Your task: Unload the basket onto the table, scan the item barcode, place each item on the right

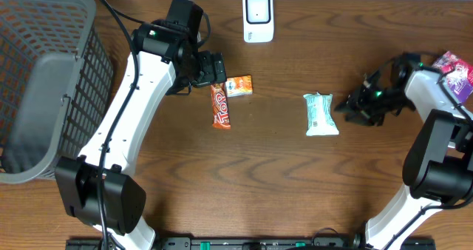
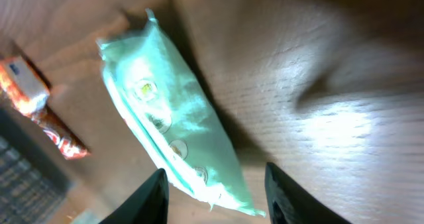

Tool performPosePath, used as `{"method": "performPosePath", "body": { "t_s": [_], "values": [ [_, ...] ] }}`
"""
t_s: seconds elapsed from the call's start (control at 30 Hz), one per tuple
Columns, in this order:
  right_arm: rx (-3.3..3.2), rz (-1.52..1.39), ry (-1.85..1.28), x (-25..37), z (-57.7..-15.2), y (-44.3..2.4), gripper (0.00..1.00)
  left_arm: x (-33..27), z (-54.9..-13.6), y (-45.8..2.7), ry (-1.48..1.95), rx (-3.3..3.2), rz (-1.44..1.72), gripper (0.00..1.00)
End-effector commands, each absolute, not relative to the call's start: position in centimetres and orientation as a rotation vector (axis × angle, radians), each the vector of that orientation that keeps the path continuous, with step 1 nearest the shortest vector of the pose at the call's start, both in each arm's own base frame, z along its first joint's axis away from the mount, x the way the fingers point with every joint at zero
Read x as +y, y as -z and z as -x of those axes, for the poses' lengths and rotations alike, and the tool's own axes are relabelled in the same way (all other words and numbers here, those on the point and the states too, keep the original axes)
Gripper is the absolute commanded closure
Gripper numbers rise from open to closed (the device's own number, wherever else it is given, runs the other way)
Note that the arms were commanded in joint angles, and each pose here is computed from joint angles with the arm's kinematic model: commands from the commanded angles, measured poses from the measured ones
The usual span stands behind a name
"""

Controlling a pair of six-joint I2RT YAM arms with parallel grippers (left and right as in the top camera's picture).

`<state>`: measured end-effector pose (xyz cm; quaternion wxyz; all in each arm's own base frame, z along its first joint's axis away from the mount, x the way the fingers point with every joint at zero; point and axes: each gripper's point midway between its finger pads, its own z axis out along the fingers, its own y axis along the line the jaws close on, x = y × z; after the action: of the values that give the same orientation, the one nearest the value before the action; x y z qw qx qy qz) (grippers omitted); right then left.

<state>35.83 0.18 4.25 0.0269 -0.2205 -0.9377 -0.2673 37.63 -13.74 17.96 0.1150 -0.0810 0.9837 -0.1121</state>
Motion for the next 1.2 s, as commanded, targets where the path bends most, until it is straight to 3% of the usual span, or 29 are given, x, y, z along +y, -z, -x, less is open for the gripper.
{"method": "performPosePath", "body": {
  "t_s": [0.0,0.3,0.4,0.83,0.93,1.03,1.17],
  "values": [
    [-2.987,0.562,0.721,-0.4,-36.7,-5.4,0.53,-13.4,-37.6,-17.4,0.3,2.896,0.22,0.02],
    [-3.039,0.334,0.557,2.0,-36.4,-5.0,0.43,-13.4,-37.6,-17.4,0.3,2.896,0.22,0.02],
    [-3.054,0.383,0.401,1.5,-36.4,-4.4,0.32,-13.4,-37.6,-17.4,0.3,2.896,0.22,0.02],
    [-3.087,0.387,0.615,3.3,-37.1,-1.7,0.32,-13.4,-37.6,-17.4,0.3,2.896,0.22,0.02],
    [-3.079,0.379,0.704,4.2,-36.7,-0.6,0.41,-13.4,-37.6,-17.4,0.3,2.896,0.22,0.02],
    [-3.079,0.373,0.754,4.7,-36.4,0.2,0.61,-13.4,-37.6,-17.4,0.3,2.896,0.22,0.02],
    [-3.088,0.369,0.771,4.8,-36.5,0.4,0.99,-13.4,-37.6,-17.4,0.3,2.896,0.22,0.02]
  ]
}}
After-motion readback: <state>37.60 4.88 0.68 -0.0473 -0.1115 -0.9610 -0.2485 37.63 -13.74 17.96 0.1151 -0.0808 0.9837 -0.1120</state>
